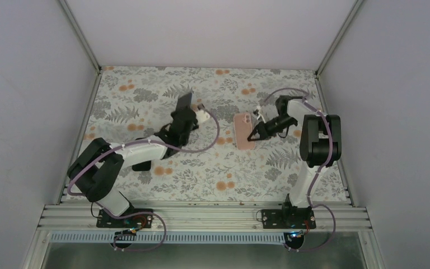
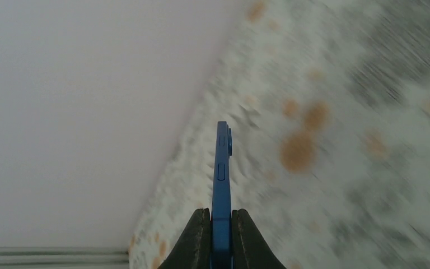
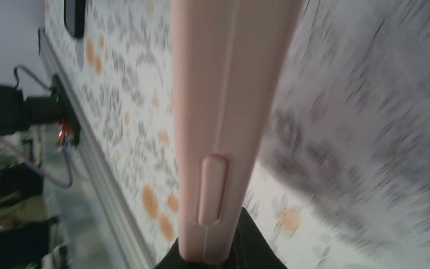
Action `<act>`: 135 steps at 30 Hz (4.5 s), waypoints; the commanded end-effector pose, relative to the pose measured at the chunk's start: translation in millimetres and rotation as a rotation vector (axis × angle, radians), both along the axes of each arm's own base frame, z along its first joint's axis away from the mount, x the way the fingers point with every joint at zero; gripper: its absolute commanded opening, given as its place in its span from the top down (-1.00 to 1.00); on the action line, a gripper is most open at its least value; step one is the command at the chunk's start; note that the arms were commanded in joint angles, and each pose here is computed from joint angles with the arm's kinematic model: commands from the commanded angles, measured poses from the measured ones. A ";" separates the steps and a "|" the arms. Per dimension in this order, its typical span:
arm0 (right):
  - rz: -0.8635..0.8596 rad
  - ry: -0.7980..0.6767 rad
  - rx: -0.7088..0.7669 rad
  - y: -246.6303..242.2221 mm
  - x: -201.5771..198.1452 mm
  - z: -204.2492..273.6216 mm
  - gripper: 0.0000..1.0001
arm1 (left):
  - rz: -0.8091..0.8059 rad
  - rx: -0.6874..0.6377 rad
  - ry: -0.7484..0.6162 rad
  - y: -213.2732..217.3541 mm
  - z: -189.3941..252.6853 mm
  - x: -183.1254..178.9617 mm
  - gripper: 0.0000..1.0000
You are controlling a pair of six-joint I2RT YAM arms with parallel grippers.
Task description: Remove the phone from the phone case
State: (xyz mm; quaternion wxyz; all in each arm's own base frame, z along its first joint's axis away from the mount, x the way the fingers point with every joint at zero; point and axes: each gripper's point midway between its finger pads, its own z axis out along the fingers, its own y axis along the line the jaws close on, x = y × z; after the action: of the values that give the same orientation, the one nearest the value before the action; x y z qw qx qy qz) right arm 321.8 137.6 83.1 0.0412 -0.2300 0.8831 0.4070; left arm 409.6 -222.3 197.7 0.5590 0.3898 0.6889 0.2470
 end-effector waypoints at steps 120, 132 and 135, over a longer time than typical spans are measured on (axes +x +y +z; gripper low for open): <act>0.970 -0.770 -0.223 341.4 -47.6 -30.0 -1.00 | 0.158 -0.552 0.866 254.1 -87.0 -62.1 -1.00; 0.988 -0.786 -0.325 347.7 -55.5 -65.3 -1.00 | 0.198 -0.605 0.849 262.4 -97.8 -71.0 -1.00; 0.941 -0.829 -0.354 353.2 -43.1 -69.5 -1.00 | 0.200 -0.630 0.837 261.1 -95.7 -71.4 -1.00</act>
State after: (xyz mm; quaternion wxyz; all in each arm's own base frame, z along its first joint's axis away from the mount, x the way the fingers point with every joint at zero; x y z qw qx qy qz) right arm 268.4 481.5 29.1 0.1362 -0.7394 0.6447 0.1381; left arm 333.6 41.0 87.8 0.2657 0.2130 0.9360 -0.0894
